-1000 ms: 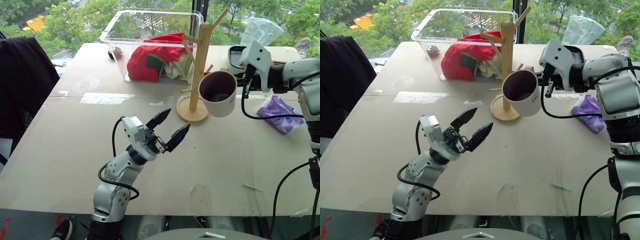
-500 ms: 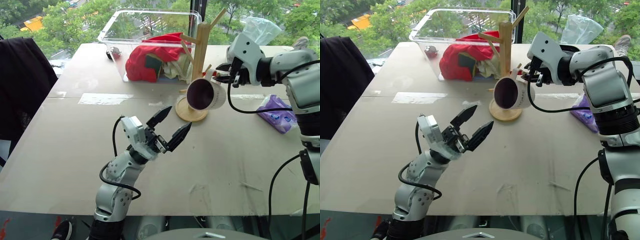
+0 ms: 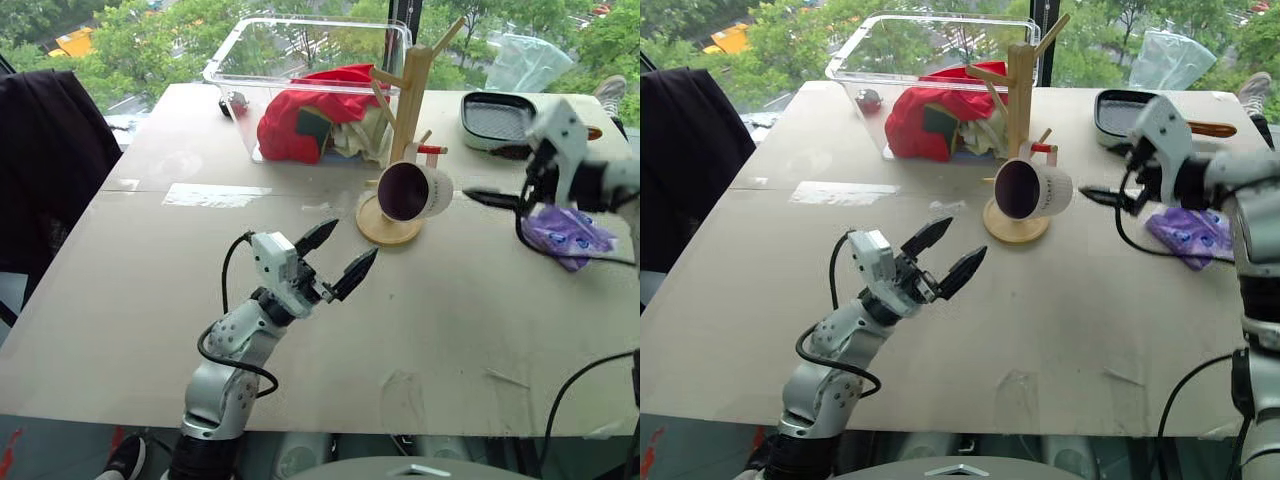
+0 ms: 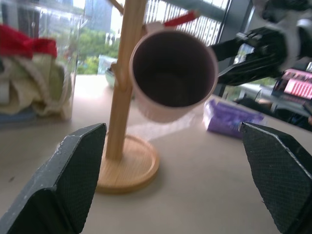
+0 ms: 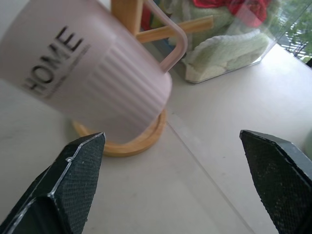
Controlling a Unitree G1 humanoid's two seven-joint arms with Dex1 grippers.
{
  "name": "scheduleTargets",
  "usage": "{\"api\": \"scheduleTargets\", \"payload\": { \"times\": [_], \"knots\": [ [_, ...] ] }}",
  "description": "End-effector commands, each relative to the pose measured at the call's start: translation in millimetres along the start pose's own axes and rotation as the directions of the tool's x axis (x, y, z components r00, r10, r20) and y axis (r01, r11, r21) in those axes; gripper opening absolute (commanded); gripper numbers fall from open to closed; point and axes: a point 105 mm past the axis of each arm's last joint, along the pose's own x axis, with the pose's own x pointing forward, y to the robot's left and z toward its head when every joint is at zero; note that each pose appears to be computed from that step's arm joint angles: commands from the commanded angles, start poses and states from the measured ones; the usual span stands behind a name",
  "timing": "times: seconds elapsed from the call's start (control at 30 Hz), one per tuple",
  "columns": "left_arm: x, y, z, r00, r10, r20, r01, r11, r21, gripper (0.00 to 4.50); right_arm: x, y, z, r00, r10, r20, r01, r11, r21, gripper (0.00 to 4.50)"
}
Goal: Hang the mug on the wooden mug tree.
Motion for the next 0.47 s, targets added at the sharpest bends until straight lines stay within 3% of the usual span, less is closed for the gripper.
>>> {"api": "scheduleTargets", "payload": {
  "times": [0.03, 0.1, 0.23, 0.47],
  "knots": [
    [-23, 10, -21, 0.990, 0.032, -0.138, -0.028, 0.999, 0.035, 4.50, -24, 20, -8, 0.985, -0.053, 0.161, 0.049, 0.998, 0.028, 4.47],
    [-39, 10, -41, 0.974, 0.030, -0.226, -0.024, 0.999, 0.028, 4.50, -29, 34, -32, 0.974, -0.113, 0.196, 0.090, 0.988, 0.125, 4.47],
    [-59, 9, -70, 0.940, 0.024, -0.339, -0.006, 0.999, 0.052, 4.50, -30, 58, -72, 0.971, -0.166, 0.171, 0.134, 0.974, 0.181, 4.47],
    [-63, 15, -79, 0.930, 0.021, -0.367, 0.005, 0.998, 0.069, 4.50, -31, 76, -120, 0.963, -0.240, 0.118, 0.208, 0.950, 0.235, 4.47]
  ]
}}
